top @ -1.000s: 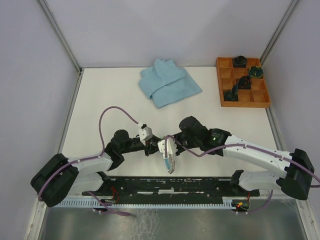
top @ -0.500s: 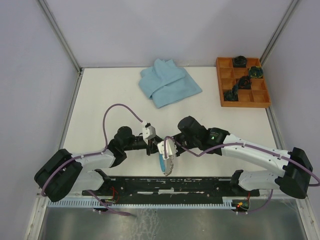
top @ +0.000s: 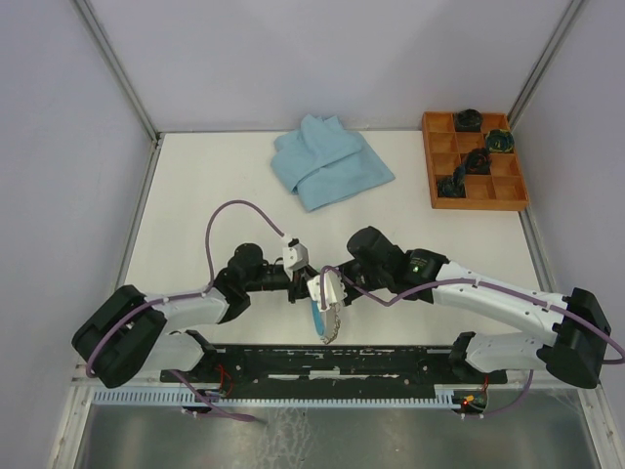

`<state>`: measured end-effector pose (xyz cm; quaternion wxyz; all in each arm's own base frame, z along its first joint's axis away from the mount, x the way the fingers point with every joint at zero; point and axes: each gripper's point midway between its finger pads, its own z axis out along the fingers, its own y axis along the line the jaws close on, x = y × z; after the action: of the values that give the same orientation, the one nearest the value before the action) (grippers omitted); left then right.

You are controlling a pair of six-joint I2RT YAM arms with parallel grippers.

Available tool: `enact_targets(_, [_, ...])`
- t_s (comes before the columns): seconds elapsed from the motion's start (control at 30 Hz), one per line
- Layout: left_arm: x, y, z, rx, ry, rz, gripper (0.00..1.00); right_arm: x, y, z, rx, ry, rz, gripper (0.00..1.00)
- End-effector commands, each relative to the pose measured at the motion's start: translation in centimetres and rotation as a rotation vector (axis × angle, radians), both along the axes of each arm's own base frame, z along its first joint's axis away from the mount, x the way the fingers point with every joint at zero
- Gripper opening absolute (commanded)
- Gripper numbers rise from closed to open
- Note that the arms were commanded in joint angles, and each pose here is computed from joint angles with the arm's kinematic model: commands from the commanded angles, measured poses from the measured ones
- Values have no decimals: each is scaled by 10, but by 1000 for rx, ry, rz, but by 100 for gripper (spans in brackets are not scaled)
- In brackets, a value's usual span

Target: Put the keys on the keyring

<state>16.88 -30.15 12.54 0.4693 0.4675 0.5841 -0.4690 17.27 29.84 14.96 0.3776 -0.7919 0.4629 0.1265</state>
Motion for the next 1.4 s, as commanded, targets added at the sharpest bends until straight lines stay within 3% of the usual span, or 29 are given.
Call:
enact_targets(0.0, [4, -10, 19, -39, -54, -32, 24, 5, 16, 32, 80, -41, 18, 1])
enact_targets(0.1, [3, -11, 18, -36, -48, -36, 19, 5, 16, 31, 78, -38, 18, 1])
enact_targets(0.2, [4, -10, 15, -29, -46, -30, 3, 7, 11, 31, 66, -47, -1, 1])
enact_targets(0.5, [17, 1, 38, -107, -93, 109, 3, 10, -15, 5, -20, -50, -93, 1])
enact_targets(1.1, [15, 7, 49, -160, -109, 142, 3, 8, 6, -11, 99, 17, -133, 1])
enact_targets(1.37, [12, 9, 46, -159, -103, 141, 3, 14, 5, 7, 121, -39, -139, 1])
